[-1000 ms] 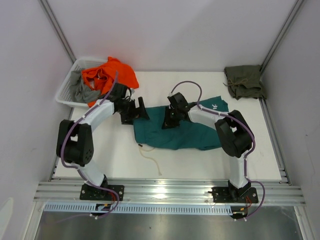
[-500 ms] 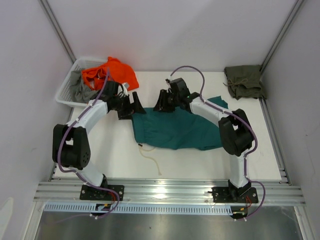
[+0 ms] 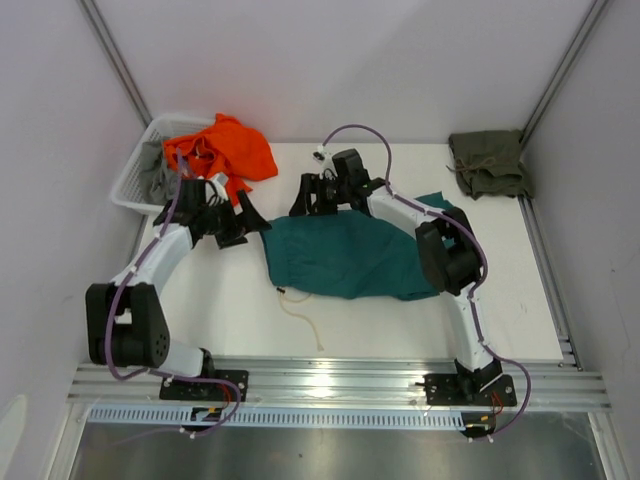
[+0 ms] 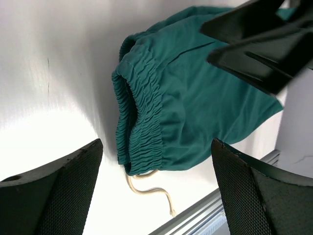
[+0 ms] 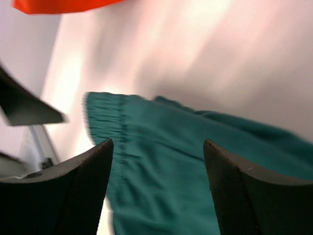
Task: Fold and stack the shorts
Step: Fold the shorts
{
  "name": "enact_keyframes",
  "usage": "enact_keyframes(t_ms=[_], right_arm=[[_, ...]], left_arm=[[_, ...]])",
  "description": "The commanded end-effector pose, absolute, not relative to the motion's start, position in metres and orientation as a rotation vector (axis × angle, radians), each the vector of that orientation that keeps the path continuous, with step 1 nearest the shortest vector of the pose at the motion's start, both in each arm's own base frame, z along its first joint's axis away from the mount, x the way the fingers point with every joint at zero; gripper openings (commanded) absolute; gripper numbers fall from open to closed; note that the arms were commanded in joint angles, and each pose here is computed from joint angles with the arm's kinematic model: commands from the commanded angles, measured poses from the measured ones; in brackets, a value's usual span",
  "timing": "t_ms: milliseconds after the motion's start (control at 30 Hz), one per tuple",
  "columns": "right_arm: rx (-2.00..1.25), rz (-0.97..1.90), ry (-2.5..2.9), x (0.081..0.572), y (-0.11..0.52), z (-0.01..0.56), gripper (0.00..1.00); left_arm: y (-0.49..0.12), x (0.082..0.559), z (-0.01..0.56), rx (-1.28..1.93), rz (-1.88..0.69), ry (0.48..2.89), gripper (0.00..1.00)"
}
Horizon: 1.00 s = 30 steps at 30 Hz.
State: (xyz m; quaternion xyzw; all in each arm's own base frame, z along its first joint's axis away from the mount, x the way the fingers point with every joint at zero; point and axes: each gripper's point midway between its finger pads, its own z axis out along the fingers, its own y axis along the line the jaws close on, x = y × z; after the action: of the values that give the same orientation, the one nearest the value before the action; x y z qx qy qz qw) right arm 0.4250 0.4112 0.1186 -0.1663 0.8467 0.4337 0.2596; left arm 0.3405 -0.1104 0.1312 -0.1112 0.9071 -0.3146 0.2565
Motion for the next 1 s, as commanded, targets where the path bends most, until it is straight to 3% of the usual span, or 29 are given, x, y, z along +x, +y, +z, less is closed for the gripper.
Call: enact_keyframes(t_ms=[0, 300, 967], right_arm=[[-0.663, 1.134, 2.103, 0.453, 0.399, 0.139, 0.77], [-0.898, 1.115, 1.886, 0.480, 0.401, 0.149, 0.81], [-1.206, 1.322, 1.872, 0.410, 0.452, 0.121, 0.79]], left_arm=[[-0.105, 0.347, 0.164, -0.279, -0.934, 2.306, 0.93], [-0.104, 0.338, 0.152, -0.291, -0.989, 2.339, 0.92], [-0.092, 0.342, 0.141, -0.328, -1.009, 2.363, 0.91]])
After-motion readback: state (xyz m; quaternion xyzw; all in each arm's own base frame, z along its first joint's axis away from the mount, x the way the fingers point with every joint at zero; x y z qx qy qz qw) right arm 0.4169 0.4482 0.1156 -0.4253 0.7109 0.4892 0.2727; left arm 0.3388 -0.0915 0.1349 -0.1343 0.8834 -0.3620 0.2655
